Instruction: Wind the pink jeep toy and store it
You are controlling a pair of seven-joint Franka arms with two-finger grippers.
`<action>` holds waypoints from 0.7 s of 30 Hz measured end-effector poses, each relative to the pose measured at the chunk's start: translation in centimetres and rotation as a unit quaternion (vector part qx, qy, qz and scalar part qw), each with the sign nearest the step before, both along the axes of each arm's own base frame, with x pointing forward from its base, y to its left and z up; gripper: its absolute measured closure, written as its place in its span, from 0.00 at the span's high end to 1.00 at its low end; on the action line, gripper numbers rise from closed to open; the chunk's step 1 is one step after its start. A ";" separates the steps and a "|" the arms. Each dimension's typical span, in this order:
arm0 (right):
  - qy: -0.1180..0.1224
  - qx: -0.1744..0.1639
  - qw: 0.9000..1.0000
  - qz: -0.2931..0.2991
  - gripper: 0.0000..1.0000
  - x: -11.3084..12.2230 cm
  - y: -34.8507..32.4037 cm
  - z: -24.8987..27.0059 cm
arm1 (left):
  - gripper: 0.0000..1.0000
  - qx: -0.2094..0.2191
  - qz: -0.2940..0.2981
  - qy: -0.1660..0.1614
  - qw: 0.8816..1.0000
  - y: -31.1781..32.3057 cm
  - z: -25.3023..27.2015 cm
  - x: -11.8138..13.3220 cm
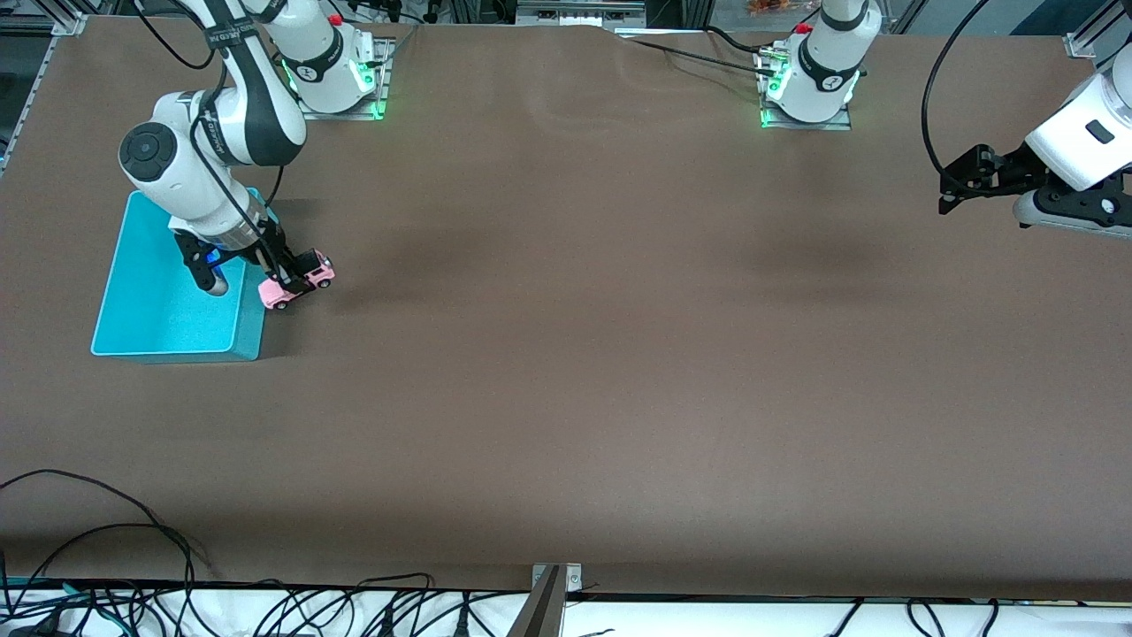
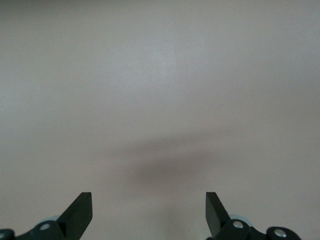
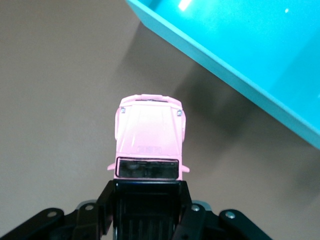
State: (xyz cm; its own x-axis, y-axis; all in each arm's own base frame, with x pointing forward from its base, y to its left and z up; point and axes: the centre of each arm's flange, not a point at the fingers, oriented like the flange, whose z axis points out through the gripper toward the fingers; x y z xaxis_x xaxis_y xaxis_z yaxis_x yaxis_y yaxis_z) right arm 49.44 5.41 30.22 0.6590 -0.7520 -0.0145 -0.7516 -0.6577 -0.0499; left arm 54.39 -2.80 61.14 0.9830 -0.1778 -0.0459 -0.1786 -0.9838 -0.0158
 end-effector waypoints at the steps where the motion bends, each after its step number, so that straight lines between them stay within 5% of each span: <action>1: 0.001 0.000 1.000 0.008 0.52 0.0 -0.1 0.1 | 1.00 0.000 0.000 0.000 1.000 0.0 0.0 0.0; 21: 0.032 0.005 0.989 0.144 0.52 -1.2 -8.2 1.8 | 1.00 0.000 0.000 0.000 1.000 0.0 0.0 0.0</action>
